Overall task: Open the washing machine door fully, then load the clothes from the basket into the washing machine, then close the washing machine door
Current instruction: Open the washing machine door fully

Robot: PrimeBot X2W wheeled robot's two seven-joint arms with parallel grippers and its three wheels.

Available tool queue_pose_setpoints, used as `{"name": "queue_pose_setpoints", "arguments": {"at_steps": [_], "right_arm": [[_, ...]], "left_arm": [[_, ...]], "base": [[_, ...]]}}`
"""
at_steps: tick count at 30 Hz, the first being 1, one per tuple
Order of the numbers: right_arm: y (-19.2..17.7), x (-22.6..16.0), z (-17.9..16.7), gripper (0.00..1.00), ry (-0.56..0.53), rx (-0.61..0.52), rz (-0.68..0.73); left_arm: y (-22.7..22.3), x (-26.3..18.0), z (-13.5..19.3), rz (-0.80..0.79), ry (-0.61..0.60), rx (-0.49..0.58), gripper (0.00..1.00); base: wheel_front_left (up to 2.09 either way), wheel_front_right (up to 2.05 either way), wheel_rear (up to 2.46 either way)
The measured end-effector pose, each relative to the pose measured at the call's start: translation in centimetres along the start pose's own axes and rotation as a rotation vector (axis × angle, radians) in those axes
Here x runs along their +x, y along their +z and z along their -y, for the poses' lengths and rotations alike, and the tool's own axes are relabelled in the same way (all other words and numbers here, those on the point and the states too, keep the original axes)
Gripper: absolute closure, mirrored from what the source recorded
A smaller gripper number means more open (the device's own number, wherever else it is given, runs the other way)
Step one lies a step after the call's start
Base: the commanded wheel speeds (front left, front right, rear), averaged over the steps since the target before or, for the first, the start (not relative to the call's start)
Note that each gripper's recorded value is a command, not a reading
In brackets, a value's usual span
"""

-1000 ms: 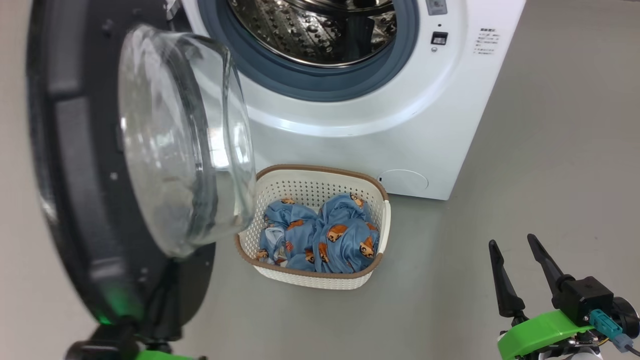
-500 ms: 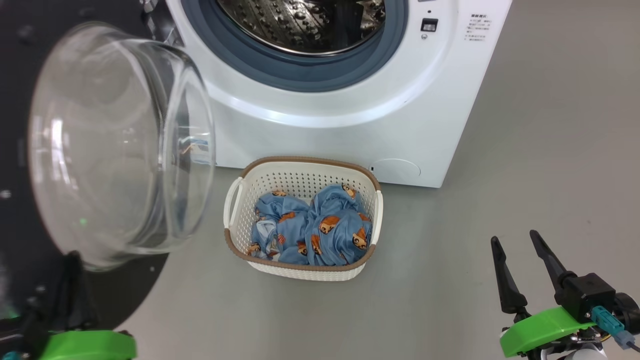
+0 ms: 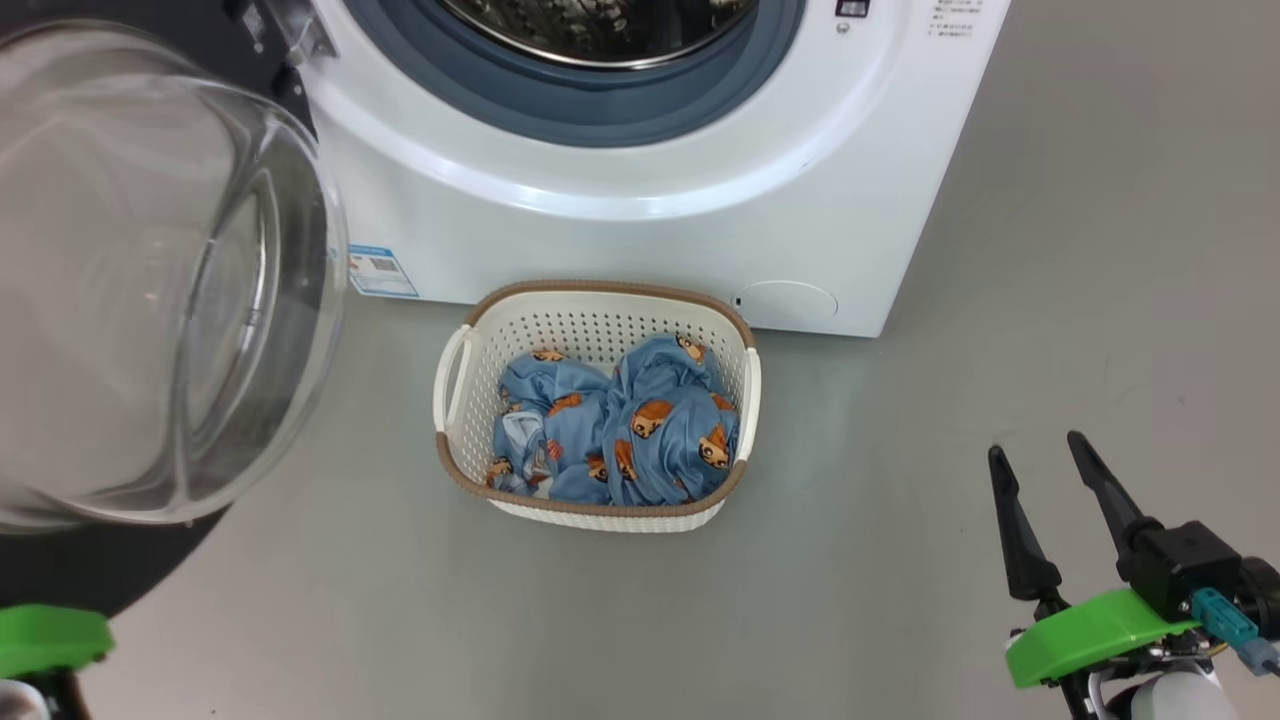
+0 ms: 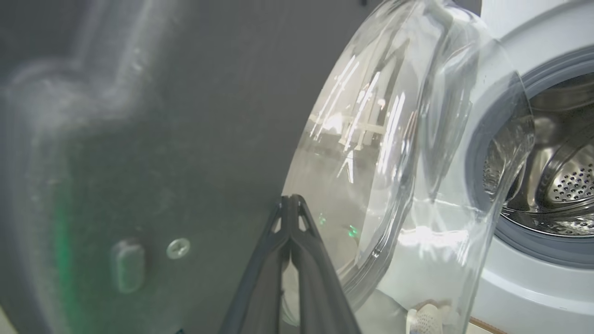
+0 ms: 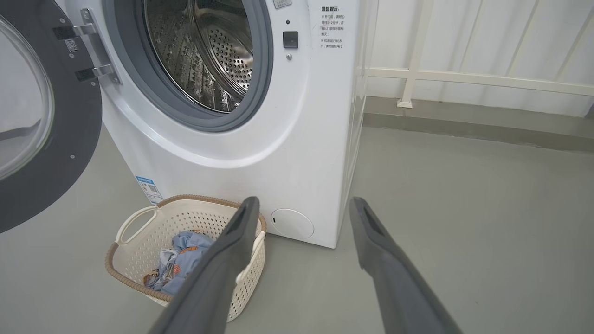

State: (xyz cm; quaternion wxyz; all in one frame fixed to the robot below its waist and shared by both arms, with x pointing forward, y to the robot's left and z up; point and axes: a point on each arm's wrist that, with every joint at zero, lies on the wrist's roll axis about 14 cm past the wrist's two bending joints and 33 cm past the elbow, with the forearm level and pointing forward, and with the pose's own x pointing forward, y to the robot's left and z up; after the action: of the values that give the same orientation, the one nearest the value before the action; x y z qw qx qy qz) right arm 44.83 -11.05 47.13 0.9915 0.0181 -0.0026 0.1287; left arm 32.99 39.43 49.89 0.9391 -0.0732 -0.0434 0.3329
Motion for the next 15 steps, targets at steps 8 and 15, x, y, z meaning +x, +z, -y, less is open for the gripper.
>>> {"name": "queue_pose_setpoints", "arguments": {"at_steps": [8,15], "right_arm": [[-0.8,0.0,0.7,0.00,-0.011,-0.007,-0.019],[-0.4,-0.2,0.8,0.00,-0.016,-0.009,-0.011]], "left_arm": [[0.9,2.2,-1.6,0.025,0.061,-0.005,1.00],[1.3,2.7,-1.9,0.031,0.058,0.006,1.00]], "base": [[0.00,0.00,0.00],[0.00,0.00,0.00]]}}
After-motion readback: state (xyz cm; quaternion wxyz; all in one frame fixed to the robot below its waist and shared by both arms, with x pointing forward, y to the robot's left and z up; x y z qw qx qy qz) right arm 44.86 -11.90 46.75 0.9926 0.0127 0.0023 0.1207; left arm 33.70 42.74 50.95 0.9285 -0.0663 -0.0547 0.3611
